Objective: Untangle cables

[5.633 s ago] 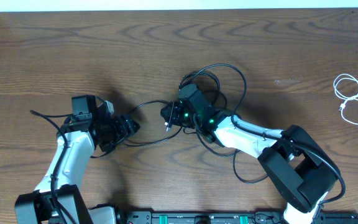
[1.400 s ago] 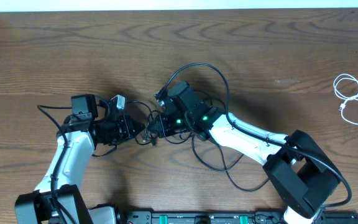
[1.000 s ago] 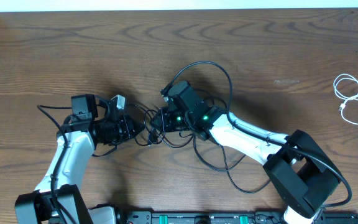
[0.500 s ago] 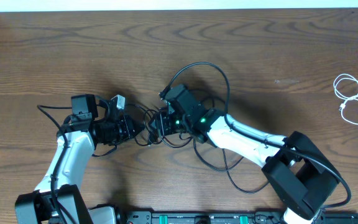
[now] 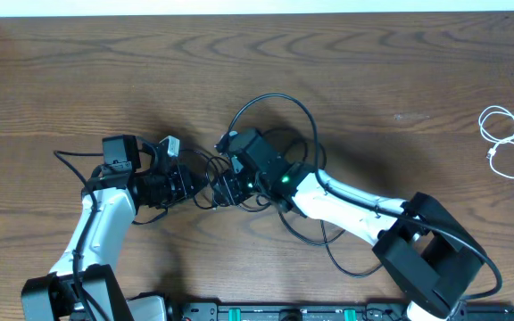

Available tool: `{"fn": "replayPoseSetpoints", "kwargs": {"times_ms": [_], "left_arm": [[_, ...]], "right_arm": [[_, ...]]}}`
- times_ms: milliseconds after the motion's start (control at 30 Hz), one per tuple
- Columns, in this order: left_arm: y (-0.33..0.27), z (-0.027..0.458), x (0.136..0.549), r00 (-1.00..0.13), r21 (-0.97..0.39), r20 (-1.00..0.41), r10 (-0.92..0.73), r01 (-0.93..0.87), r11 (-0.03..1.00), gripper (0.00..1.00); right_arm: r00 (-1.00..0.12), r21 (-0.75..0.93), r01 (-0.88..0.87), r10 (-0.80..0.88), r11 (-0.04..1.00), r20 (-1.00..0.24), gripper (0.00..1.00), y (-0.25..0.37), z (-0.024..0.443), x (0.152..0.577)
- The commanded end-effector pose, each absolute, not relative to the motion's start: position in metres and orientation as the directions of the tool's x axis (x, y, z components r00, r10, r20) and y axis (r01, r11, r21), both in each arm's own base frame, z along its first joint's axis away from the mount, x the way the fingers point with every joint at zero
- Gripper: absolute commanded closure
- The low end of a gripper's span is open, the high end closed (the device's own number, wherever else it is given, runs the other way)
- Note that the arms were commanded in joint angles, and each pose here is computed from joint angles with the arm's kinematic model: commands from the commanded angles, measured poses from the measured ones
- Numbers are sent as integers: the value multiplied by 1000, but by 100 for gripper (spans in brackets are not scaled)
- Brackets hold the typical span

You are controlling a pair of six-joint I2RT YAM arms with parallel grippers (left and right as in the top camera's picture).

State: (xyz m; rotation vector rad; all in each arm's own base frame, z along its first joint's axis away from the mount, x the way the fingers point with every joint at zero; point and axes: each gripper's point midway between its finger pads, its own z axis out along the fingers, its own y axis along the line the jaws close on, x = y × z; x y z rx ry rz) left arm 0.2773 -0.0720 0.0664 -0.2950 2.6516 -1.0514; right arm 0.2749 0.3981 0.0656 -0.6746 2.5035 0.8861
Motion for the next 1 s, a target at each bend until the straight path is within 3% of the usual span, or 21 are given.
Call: {"fn": "replayPoseSetpoints", "kwargs": {"times_ms": [0, 433, 967], "left_arm": [[-74, 66, 276, -945, -701, -171, -280, -83, 708, 92], [-74, 66, 276, -945, -701, -171, -280, -82, 708, 92], [-74, 66, 276, -945, -701, -172, -280, -82, 708, 92]], "right_arm": [[-737, 395, -621, -334, 677, -588, 52, 405, 80, 277], [-710, 318, -630, -360, 708, -605, 51, 407, 63, 279], [-636, 263, -702, -416, 662, -650, 45, 422, 52, 275]]}}
